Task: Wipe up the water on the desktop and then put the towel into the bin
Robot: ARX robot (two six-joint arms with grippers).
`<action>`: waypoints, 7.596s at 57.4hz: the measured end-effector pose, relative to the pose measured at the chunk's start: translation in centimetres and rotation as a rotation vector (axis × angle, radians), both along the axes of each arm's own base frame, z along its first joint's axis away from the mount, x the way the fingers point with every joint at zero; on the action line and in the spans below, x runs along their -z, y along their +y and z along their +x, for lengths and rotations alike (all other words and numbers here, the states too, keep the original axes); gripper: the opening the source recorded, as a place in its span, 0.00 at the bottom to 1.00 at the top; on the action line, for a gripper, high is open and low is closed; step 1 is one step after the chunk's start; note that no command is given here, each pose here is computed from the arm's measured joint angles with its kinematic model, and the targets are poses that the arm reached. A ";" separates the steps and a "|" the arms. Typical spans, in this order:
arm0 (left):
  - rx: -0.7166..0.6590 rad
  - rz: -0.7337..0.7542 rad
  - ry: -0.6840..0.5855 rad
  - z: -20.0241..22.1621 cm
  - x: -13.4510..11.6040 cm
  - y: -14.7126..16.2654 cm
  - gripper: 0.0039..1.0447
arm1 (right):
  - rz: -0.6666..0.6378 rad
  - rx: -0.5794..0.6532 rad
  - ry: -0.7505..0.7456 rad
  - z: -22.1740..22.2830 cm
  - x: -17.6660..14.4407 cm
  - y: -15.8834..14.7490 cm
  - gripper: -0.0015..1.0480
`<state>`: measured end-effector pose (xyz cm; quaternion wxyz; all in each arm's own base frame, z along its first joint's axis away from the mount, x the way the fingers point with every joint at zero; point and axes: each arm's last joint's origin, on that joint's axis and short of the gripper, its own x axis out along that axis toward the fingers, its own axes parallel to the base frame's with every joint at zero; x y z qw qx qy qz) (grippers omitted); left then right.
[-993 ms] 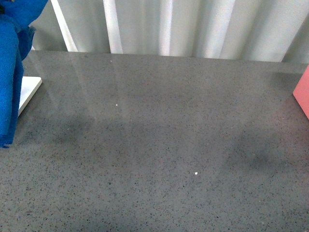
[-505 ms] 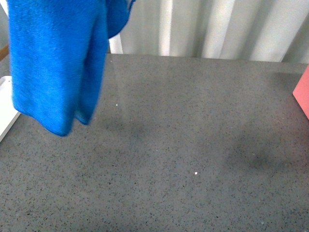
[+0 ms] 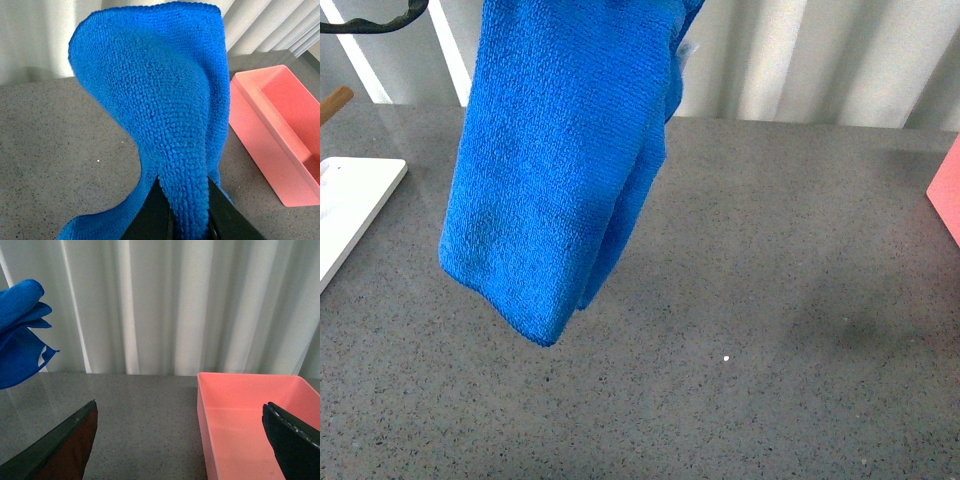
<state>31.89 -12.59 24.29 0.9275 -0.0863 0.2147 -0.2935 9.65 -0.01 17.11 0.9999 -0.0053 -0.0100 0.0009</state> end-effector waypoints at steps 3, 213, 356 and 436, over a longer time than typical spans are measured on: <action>-0.004 0.002 0.001 0.0 0.0 0.0 0.04 | 0.000 0.000 0.000 0.0 0.0 0.0 0.93; -0.010 0.001 -0.011 0.2 -0.4 0.1 0.24 | 0.314 -1.093 0.657 23.4 -2.2 19.3 0.04; -0.605 0.162 -0.463 -20.2 6.8 12.6 0.03 | 0.282 -0.798 0.723 21.9 -3.9 13.9 0.04; -0.603 0.165 -0.457 -22.2 7.2 12.6 0.95 | -0.188 -0.379 1.273 22.5 6.0 4.3 0.04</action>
